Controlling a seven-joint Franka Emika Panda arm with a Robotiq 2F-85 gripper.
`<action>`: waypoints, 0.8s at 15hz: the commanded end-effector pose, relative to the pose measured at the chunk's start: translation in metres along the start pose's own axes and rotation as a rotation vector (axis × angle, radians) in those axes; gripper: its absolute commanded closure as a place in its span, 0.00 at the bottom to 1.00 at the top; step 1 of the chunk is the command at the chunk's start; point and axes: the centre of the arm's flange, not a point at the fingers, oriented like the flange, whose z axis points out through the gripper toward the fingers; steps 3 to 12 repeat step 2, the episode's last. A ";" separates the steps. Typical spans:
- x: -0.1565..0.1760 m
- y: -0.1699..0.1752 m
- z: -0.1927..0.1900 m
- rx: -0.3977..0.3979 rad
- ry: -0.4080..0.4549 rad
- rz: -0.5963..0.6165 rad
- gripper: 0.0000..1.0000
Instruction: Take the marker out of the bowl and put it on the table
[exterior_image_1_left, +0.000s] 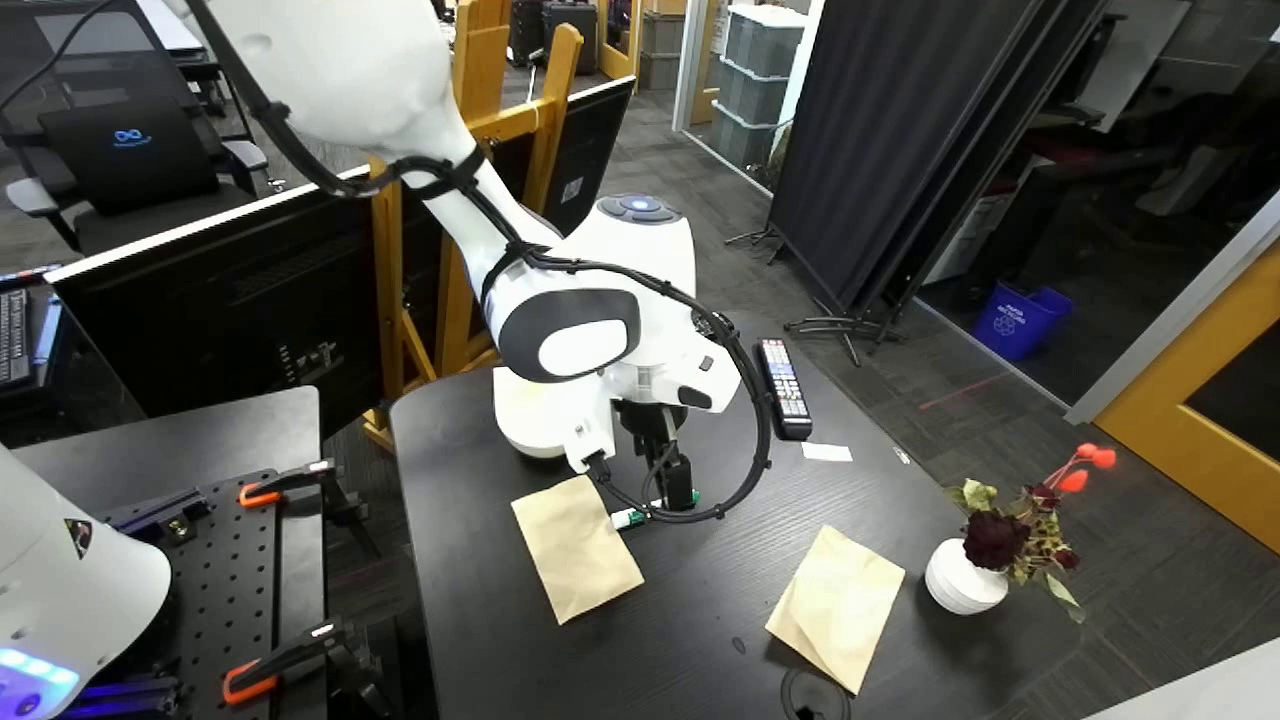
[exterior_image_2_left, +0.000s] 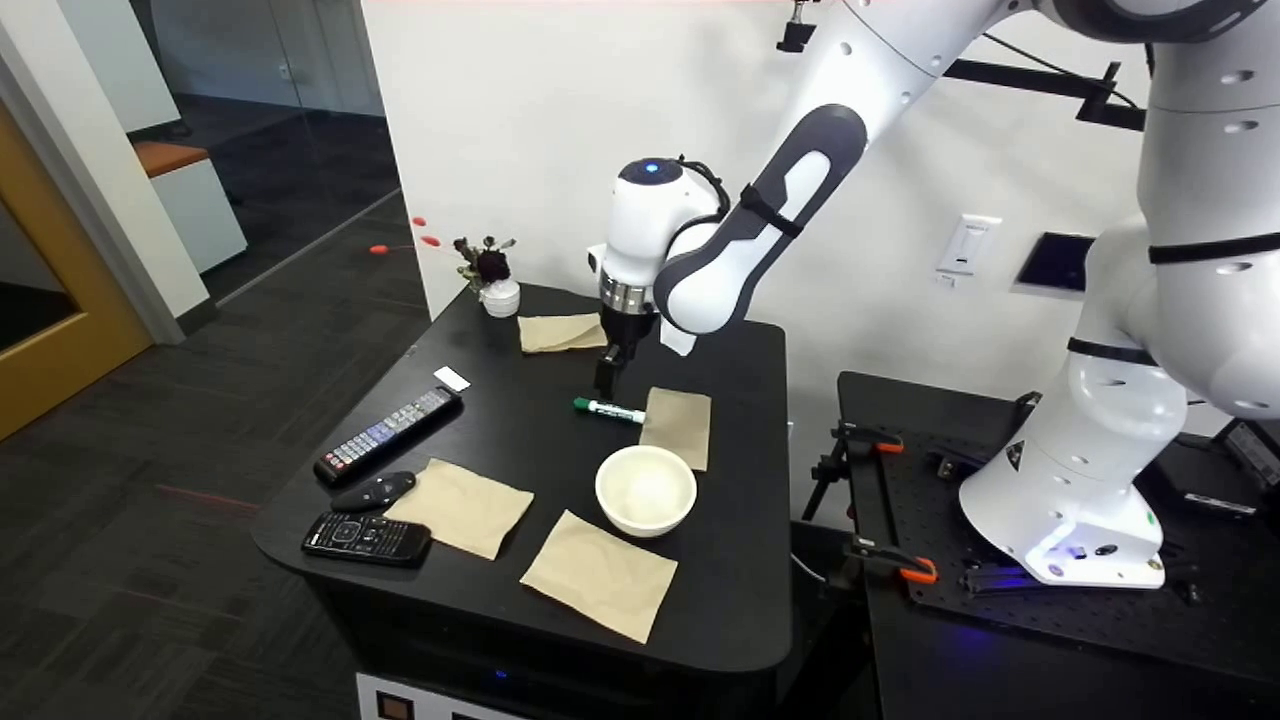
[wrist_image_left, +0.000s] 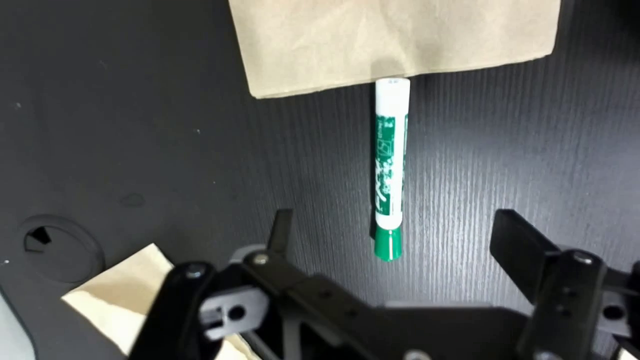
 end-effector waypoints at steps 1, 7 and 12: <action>0.000 0.000 0.000 0.000 -0.001 0.000 0.00; 0.000 0.000 0.001 0.000 -0.003 -0.001 0.00; 0.000 0.000 0.001 0.000 -0.003 -0.001 0.00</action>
